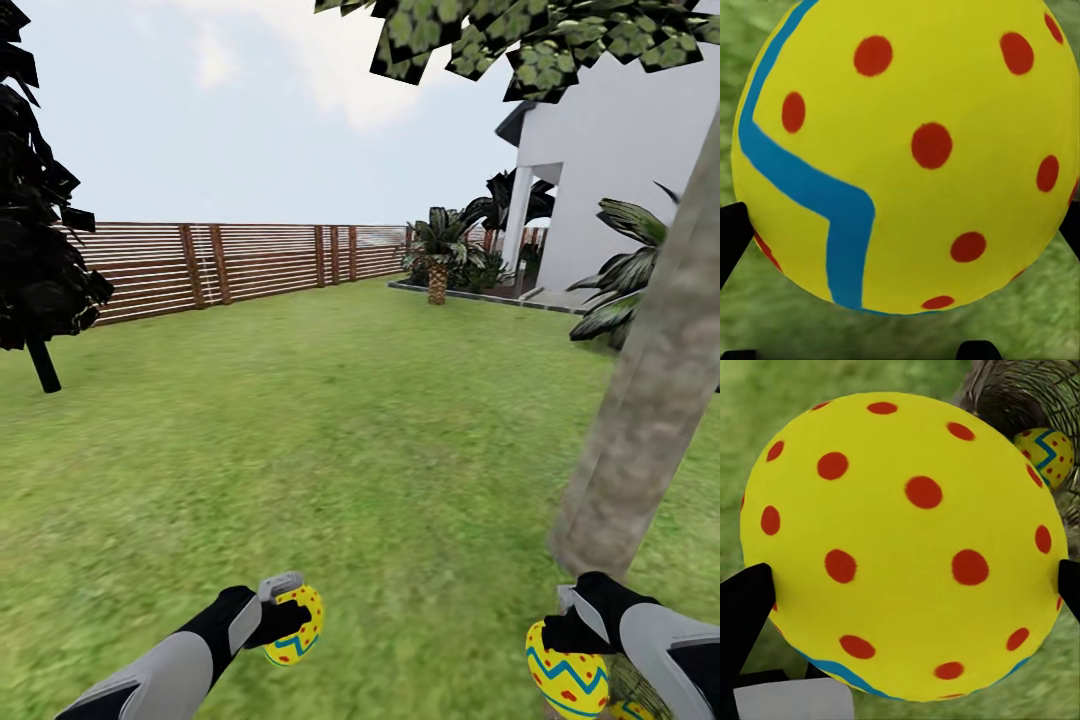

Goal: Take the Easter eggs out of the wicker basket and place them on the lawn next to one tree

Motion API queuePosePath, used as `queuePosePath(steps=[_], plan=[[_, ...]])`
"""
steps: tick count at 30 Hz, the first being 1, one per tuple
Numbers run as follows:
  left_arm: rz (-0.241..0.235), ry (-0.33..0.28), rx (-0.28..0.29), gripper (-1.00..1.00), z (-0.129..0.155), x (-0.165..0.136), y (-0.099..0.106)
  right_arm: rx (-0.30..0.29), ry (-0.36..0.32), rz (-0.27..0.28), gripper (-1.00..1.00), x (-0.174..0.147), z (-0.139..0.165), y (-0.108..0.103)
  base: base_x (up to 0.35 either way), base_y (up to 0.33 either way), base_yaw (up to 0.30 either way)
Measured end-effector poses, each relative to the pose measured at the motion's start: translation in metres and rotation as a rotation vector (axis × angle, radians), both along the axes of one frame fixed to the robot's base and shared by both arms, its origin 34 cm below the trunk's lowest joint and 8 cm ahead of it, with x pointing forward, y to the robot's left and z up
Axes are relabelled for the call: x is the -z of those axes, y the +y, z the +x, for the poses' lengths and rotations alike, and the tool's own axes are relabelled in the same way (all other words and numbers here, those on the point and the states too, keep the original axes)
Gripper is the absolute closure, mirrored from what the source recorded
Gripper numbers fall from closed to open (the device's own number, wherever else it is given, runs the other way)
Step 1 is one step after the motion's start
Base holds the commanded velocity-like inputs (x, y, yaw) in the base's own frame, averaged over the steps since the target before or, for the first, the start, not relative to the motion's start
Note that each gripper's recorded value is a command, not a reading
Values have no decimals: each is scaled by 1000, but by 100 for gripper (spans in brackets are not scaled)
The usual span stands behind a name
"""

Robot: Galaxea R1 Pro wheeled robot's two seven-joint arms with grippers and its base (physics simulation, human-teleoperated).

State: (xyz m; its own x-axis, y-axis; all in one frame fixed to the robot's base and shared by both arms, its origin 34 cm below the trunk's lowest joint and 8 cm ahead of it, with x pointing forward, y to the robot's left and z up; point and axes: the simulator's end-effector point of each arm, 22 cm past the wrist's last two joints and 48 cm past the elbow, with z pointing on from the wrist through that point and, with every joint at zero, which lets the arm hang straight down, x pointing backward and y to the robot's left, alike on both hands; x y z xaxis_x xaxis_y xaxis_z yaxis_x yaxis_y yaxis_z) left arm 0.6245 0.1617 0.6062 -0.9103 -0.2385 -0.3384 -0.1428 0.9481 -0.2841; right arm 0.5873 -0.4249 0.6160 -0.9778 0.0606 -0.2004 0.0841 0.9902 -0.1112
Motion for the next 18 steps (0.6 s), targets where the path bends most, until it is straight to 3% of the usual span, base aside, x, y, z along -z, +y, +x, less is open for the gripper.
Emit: queuePosePath(steps=[7, 11, 13, 16, 18], plan=[[0, 0, -3, 100, 0, 0, 2, 1, 0, 1, 100, 0, 0, 0, -112, 302, 0], [11, -11, -15, 100, 6, -2, 13, 1, 0, -1, 100, 0, 0, 0, -190, 222, 0], [22, -13, -24, 100, 7, -2, 24, 1, -1, 0, 100, 0, 0, 0, -195, 219, 0], [78, -46, -68, 100, 22, -11, 77, 2, -2, 0, 100, 0, 1, 0, -195, 179, 0], [105, -59, -86, 100, 29, -17, 100, 1, -2, -2, 100, 0, 1, 0, -190, 128, 0]])
